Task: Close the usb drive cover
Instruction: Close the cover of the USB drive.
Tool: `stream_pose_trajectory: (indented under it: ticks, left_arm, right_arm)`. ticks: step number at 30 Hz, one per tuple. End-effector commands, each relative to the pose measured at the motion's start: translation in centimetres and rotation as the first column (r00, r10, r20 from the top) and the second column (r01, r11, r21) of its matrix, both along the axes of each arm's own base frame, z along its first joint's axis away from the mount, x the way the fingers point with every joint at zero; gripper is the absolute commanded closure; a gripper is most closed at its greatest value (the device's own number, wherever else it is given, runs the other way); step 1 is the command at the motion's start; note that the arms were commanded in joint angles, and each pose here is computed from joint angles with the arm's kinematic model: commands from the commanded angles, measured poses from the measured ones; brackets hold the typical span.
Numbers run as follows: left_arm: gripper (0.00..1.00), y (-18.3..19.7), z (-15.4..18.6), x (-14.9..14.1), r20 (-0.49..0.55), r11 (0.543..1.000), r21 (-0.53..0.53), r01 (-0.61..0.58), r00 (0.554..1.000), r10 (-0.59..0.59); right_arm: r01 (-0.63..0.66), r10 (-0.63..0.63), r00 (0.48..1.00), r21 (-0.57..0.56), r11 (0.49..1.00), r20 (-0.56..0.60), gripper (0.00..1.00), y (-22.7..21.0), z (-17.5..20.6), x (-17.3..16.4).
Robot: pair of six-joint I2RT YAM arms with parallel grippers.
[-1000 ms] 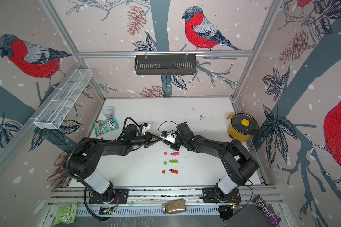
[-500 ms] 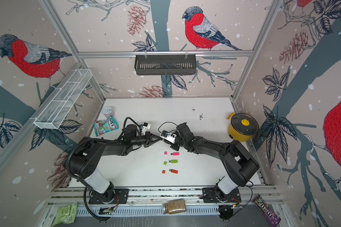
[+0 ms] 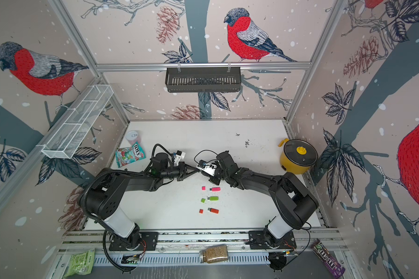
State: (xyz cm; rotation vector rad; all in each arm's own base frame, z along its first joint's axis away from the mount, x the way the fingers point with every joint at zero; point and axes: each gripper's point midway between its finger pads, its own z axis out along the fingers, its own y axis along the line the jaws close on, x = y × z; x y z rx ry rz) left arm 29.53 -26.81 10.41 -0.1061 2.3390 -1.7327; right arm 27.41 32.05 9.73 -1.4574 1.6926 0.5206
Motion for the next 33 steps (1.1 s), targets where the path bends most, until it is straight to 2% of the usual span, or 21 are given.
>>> stream_pose_trajectory:
  ticks: [1, 23, 33]
  left_arm:
    - [0.96, -0.4, 0.3, -0.2, 0.0, 1.0, -0.01, 0.019, 1.0, -0.019]
    - [0.97, -0.5, 0.0, -0.4, -0.013, 1.0, -0.006, 0.028, 1.0, -0.028]
    - [0.97, -0.5, -0.2, -0.9, -0.021, 0.999, -0.016, 0.047, 0.999, -0.047]
  right_arm:
    - [-0.059, 0.053, 0.997, 0.108, 0.992, 0.062, 0.84, 1.8, 2.7, -0.1]
    - [-0.065, 0.051, 0.993, 0.131, 0.989, 0.109, 0.85, 2.9, 3.3, -0.1]
    - [-0.036, 0.013, 0.995, 0.233, 0.972, 0.102, 0.86, 2.2, 4.7, 0.7]
